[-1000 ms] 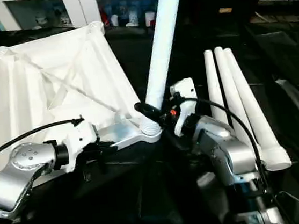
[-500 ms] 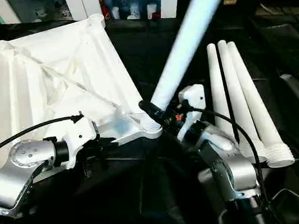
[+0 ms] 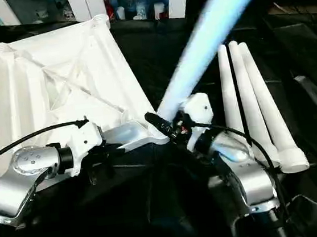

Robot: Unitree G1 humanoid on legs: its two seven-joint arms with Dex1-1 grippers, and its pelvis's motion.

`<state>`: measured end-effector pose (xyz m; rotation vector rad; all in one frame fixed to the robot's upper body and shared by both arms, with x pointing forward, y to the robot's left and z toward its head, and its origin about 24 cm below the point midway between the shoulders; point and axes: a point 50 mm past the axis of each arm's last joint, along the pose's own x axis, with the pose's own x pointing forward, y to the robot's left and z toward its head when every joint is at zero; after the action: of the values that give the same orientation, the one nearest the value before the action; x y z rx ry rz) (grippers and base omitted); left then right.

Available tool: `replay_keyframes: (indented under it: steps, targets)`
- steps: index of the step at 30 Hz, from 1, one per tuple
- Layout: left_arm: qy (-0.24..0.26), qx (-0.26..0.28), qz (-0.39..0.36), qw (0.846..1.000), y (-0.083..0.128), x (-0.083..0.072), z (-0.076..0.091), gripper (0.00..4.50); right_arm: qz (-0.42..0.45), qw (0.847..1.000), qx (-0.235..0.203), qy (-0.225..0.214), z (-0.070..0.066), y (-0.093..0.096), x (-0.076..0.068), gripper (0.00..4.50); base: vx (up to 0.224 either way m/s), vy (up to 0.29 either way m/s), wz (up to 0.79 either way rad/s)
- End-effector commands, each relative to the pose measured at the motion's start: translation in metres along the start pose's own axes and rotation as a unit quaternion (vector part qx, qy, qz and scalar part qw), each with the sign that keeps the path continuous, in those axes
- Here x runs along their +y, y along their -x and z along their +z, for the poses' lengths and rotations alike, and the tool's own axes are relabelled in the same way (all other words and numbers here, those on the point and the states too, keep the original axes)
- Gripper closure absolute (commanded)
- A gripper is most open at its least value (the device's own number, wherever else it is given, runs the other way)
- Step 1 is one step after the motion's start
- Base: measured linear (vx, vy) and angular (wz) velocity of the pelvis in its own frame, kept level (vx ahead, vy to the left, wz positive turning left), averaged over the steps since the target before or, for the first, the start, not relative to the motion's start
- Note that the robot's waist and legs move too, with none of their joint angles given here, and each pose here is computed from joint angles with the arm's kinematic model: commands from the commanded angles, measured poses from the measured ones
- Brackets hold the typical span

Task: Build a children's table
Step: Insert table leg to table base

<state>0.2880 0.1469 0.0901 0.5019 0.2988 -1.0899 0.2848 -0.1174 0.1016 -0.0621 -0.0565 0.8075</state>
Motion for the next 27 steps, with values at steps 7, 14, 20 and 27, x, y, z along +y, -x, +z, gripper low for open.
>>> replay_keyframes:
  steps: [7, 14, 20, 27]
  targets:
    - [0.0, 0.019, 0.012, 1.0, 0.001, 0.001, -0.009, 4.5, 0.09, 0.987, 0.11, -0.077, -0.028, -0.015, 0.019, 2.64, 0.0, 0.0, 0.0]
    - [-0.007, 0.019, 0.005, 1.0, 0.0, 0.001, -0.007, 4.5, 0.114, 0.98, 0.151, -0.062, -0.024, -0.021, 0.007, 2.64, 0.0, 0.0, 0.0]
    - [-0.006, 0.025, -0.003, 1.0, 0.001, 0.002, -0.008, 4.5, 0.155, 0.972, 0.17, -0.056, -0.023, -0.022, 0.007, 2.64, 0.0, 0.0, 0.0]
    - [-0.001, 0.048, -0.022, 0.999, 0.003, 0.001, -0.012, 4.5, 0.19, 0.96, 0.201, -0.052, -0.029, -0.02, 0.007, 2.64, 0.0, 0.0, 0.0]
